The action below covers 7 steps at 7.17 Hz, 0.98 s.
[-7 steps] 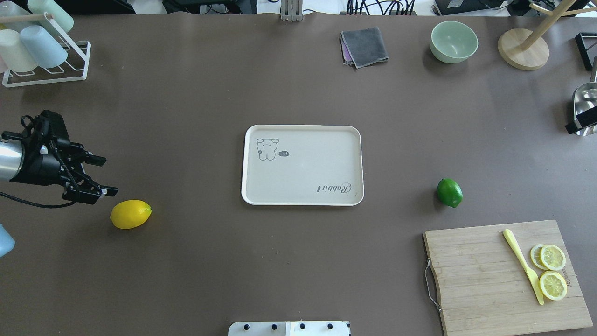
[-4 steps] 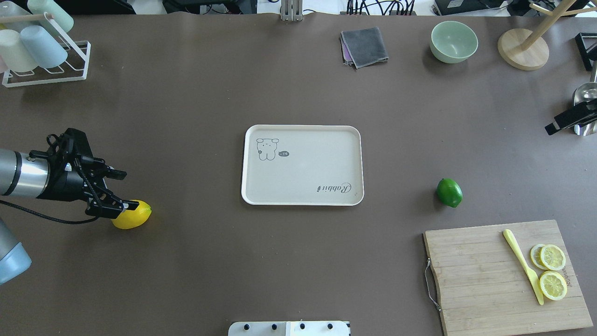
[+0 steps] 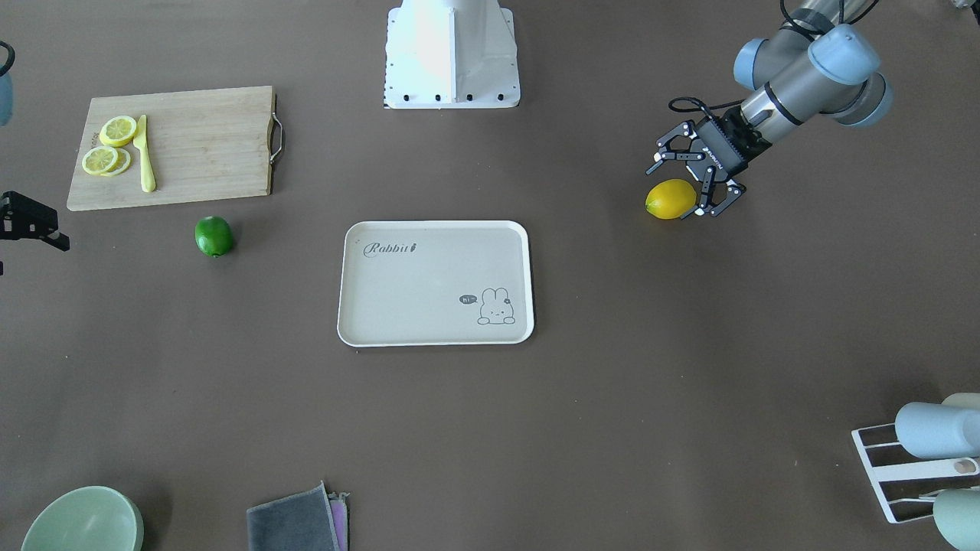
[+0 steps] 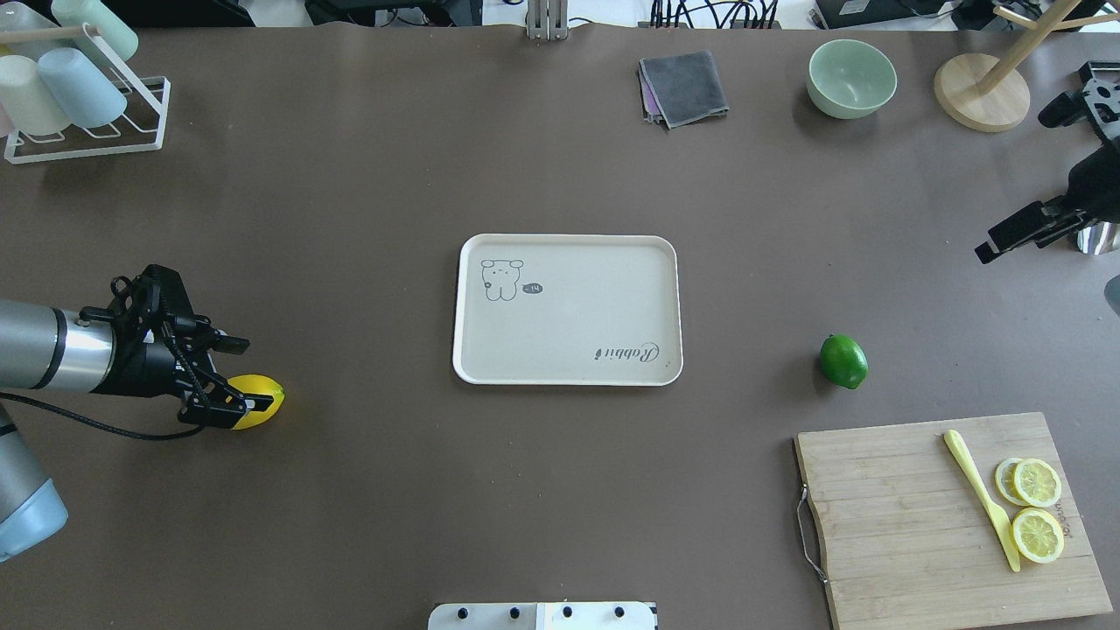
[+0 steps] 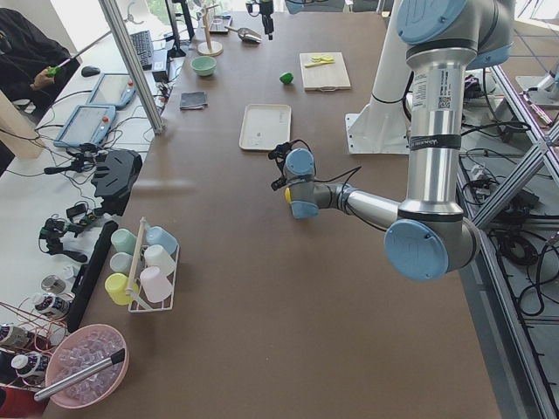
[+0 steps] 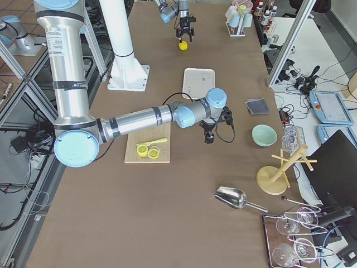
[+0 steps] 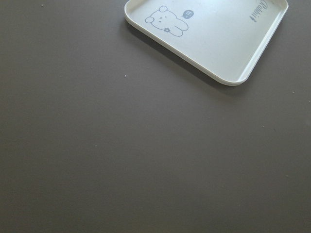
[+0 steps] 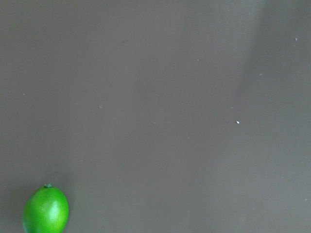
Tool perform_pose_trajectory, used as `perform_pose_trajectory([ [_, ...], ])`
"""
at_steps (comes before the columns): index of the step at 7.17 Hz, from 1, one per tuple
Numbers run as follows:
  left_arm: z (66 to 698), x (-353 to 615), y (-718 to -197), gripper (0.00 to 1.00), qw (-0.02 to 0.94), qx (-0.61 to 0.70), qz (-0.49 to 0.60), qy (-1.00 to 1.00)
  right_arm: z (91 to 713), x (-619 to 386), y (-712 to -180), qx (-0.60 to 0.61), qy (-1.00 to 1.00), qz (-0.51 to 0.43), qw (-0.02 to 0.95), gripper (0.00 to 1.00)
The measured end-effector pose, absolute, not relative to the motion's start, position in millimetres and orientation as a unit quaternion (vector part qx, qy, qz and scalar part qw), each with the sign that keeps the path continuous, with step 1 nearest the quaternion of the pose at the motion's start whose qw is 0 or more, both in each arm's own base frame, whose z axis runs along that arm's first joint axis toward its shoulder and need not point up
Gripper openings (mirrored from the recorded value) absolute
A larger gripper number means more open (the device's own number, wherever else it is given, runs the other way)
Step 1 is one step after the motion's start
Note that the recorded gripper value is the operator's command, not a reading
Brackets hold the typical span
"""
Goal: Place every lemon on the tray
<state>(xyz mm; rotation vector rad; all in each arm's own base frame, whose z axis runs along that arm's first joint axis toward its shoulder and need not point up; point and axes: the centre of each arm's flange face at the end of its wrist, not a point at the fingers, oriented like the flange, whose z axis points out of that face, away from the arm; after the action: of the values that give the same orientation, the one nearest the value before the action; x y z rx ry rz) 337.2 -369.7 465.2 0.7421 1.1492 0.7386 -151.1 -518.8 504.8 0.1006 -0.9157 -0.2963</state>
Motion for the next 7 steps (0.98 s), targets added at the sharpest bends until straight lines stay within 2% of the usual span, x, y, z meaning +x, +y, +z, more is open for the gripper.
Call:
perform_pose_trajectory([
  [6,497.4,339.0,-364.8,0.97,0.729,0.315,0.338,0.505,484.0,-201.9,-520.1,0.034,-0.440,-0.152,0.885,1.00],
  [7,500.8,341.5,-362.2,0.61,0.730,0.311,0.341,0.504,481.4,-205.8,-520.4,0.031,-0.441,-0.148,0.885,1.00],
])
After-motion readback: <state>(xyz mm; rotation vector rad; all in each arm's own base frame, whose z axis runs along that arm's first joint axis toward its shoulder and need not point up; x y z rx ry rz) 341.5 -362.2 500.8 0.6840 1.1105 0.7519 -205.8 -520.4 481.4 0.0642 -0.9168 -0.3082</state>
